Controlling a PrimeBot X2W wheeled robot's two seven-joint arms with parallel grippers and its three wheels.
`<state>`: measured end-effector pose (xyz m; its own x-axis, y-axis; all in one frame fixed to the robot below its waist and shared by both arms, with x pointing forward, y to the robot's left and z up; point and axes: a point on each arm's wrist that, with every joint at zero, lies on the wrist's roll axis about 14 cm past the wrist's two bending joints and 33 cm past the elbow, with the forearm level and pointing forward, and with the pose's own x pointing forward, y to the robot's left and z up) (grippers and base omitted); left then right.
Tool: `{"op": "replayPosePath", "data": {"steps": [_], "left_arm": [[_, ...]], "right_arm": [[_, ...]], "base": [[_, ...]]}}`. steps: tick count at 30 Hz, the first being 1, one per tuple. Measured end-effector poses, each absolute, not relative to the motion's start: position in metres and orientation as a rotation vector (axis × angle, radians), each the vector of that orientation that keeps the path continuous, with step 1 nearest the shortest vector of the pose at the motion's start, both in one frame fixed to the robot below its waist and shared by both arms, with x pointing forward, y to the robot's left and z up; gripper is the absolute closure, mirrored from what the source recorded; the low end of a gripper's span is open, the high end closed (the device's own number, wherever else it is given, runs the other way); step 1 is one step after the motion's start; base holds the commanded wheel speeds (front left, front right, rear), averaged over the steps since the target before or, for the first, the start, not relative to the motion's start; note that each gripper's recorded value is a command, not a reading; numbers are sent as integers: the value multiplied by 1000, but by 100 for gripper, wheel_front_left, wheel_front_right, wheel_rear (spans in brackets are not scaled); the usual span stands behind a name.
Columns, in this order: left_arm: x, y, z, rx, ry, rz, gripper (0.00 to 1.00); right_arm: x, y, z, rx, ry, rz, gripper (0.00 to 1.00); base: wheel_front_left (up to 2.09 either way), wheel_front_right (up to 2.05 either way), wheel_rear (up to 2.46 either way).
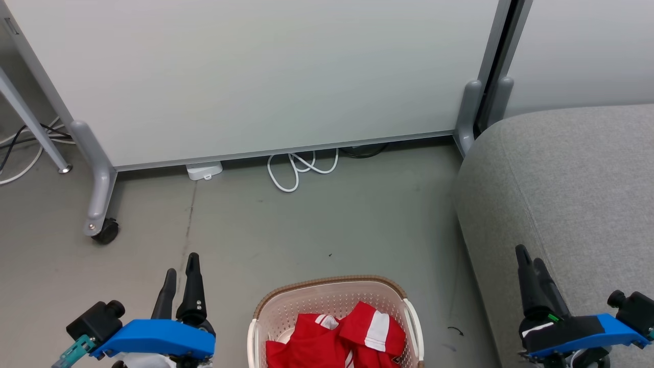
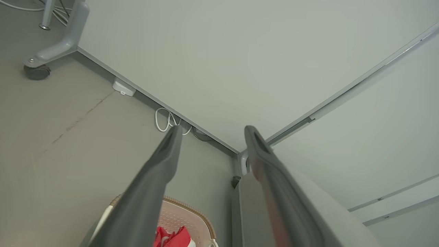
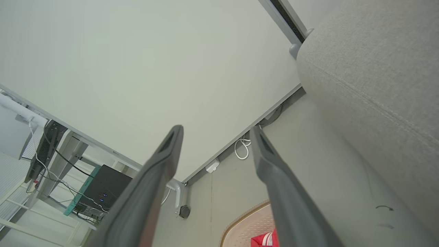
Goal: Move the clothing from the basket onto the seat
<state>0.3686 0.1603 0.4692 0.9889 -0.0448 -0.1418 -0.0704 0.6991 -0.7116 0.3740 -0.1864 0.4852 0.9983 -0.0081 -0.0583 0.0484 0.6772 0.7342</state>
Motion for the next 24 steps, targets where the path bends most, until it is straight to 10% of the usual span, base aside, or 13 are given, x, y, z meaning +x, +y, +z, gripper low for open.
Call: {"op": "replayPosePath", "data": {"steps": [24], "left_arm": [[368, 150, 479, -458, 100, -46, 0]], "right_arm": [[374, -180, 490, 490, 32, 16, 0]], "base": [[0, 0, 0]]}}
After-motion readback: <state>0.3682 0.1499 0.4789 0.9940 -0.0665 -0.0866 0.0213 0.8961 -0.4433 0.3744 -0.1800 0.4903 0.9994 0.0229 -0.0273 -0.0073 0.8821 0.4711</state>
